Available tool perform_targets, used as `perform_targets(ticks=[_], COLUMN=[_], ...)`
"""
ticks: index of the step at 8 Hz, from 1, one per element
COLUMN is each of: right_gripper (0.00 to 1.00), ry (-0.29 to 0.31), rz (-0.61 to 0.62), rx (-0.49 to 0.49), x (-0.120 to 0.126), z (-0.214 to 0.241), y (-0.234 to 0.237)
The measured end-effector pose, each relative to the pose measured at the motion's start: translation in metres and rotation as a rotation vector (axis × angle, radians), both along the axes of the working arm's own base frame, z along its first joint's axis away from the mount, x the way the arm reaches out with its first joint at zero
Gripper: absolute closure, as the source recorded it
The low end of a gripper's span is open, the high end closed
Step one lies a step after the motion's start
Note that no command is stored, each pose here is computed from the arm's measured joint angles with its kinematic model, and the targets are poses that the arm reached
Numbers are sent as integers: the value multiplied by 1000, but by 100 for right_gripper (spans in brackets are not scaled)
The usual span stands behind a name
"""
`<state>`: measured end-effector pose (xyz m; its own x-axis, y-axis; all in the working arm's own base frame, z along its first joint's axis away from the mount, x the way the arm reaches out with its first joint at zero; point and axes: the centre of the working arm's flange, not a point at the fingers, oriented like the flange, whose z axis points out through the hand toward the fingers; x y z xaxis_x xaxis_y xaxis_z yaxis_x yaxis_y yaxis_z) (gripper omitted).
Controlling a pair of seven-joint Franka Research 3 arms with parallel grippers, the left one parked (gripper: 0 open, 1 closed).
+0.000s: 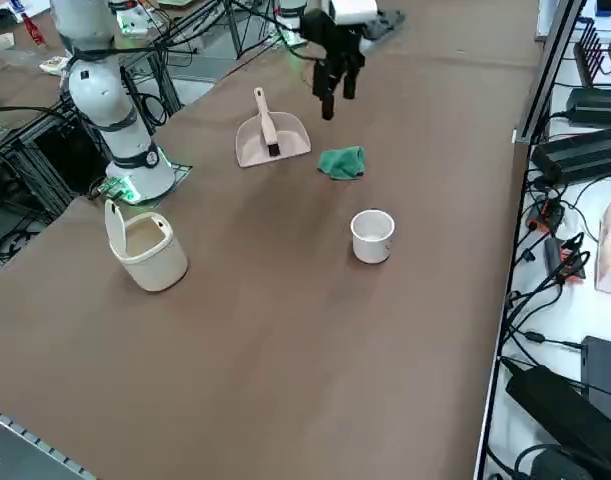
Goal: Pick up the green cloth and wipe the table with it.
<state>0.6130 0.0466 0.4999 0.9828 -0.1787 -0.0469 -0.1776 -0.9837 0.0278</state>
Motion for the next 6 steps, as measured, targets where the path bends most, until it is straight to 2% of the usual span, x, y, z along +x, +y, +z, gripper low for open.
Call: perform_targets(ticks=[2, 6], right_gripper=[0, 0], ry=[-27, -35], rz=[-3, -8], rx=[2, 53], x=[3, -1], z=[14, 60], y=[-10, -41])
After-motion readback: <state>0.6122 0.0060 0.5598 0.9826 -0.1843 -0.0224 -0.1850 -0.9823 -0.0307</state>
